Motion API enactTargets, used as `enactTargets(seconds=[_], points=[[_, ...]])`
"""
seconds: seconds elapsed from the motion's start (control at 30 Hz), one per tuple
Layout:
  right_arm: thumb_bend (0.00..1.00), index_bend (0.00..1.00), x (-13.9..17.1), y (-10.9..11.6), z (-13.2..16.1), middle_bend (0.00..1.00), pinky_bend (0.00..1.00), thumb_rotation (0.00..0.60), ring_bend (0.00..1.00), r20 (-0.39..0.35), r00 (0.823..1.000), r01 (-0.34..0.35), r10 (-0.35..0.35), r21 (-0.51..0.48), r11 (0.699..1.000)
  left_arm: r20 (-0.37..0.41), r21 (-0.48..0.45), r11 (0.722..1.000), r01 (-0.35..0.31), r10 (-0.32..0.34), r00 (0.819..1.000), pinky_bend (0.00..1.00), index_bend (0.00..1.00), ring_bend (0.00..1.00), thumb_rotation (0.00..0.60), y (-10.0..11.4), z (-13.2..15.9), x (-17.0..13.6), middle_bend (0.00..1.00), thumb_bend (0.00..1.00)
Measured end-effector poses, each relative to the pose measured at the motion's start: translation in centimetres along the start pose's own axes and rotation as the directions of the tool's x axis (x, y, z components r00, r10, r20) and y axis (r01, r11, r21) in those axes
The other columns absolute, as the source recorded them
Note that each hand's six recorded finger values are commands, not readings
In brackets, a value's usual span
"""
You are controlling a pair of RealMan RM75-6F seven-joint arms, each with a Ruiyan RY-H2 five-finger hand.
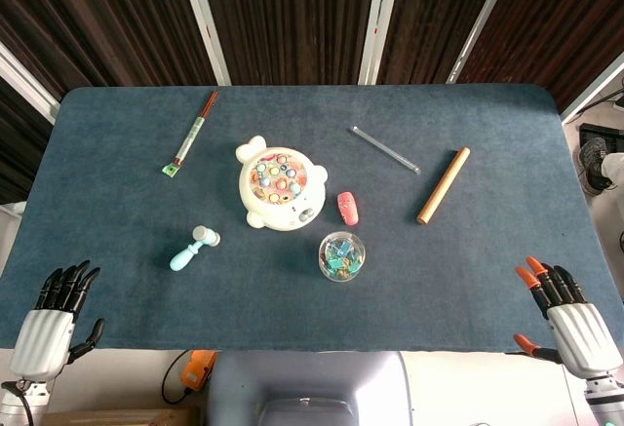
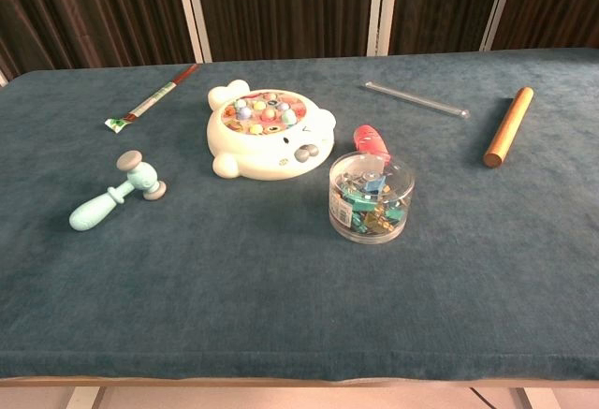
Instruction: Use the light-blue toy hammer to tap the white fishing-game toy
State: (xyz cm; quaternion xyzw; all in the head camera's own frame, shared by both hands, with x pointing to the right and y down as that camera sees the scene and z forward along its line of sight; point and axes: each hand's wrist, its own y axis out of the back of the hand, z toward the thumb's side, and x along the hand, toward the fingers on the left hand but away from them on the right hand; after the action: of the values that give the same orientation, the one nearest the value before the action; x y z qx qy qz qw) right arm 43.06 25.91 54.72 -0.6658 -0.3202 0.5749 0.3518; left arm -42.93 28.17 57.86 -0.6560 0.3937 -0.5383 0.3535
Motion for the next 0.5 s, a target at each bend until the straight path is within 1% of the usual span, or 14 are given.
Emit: enactTargets(seconds=[0.1,0.23,0.43,0.5], points=[[0.32,0.0,0.0,-0.1,0.1,0.0,0.0,0.6,0.0,-0.005,1.0,-0.006,0.006,-0.001,1.0,-0.002,-0.049,0.999,0.017,-0.017,1.0,0.0,0.02,0.0,0.6,-1.0,0.4,0.7,0.0,0.36],[0.32,0.0,-0.1,-0.2,0.3,0.0,0.0,0.6,0.0,-0.013,1.0,-0.013,0.013,-0.004,1.0,-0.008,-0.138,0.99,0.025,-0.027,1.0,0.0,0.04,0.0,0.6,-2.4,1.1,2.4,0.0,0.35],[0.32,0.0,-0.3,-0.2,0.7,0.0,0.0,0.6,0.0,-0.032,0.999,-0.018,0.018,-0.01,1.0,-0.038,-0.227,0.969,0.101,-0.112,0.993,0.0,0.08,0.0,0.6,-5.3,2.1,6.8,0.0,0.35],[0.32,0.0,-0.4,-0.3,0.7,0.0,0.0,0.6,0.0,-0.034,0.999,-0.023,0.023,-0.008,1.0,-0.058,-0.249,0.962,0.113,-0.132,0.99,0.0,0.12,0.0,0.6,-6.0,2.5,8.6,0.01,0.35]])
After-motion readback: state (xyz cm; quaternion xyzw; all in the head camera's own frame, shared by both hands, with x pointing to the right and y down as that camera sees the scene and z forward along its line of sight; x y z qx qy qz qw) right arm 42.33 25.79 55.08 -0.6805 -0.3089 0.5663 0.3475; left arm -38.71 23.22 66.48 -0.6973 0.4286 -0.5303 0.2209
